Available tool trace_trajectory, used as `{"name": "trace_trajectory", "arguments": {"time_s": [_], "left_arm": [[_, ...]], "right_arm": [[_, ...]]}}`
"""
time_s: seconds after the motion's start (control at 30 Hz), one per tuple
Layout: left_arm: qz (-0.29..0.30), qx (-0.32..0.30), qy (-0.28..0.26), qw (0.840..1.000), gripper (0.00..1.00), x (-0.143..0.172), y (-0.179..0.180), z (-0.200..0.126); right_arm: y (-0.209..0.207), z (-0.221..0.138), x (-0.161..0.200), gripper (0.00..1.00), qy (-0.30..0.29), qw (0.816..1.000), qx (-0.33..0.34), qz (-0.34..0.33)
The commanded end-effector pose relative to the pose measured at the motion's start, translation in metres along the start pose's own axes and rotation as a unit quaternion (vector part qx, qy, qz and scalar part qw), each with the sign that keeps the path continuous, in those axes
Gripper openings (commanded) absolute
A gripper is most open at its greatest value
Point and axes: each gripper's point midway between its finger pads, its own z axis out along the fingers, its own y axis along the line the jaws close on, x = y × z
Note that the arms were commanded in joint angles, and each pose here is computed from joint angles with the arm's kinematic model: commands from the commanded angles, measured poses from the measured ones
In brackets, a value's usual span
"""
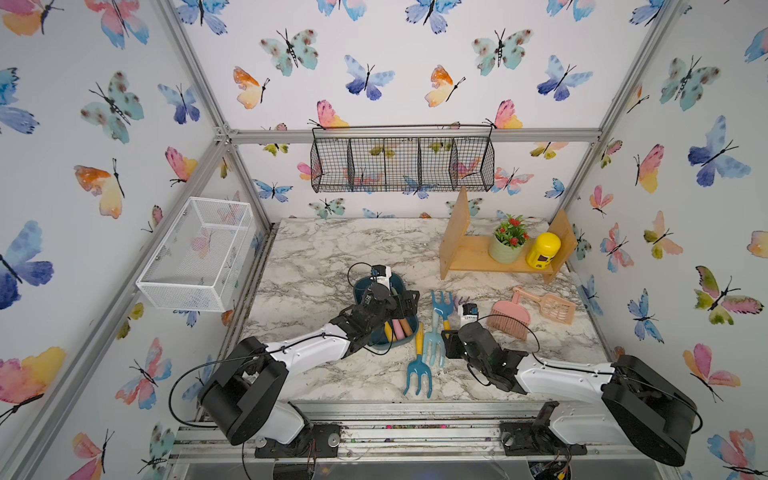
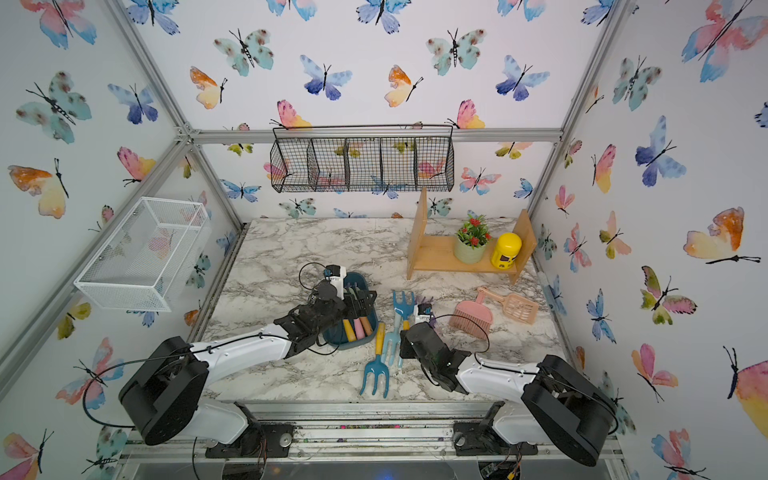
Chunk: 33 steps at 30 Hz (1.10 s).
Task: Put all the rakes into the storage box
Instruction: Pick up the rake at the center of the board, then place the rake in the storage box.
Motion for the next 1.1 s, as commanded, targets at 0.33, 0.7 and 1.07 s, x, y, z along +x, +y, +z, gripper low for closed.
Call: {"name": "trace_trajectory", "arguments": {"time_s": [0.33,0.7,1.07], "left_arm": [[0.025,0.055,0.018,0.998,0.82,0.001,-0.02,-0.004],[0.021,0.071,0.057,0.996,0.98,0.018,-0.025,0.017],[0.008,0.093,0.053,0.994,0.22,0.022,-0.029,0.02]], "right_arm": [[0.046,-0.009,-0.01,0.06,-0.005,0.993,-0.112,-0.021],[0.086,-0.018,-0.03,0.06,-0.018,0.985,-0.169,-0.036],[0.097,-0.02,-0.024,0.06,-0.017,0.984,-0.168,-0.064]]}}
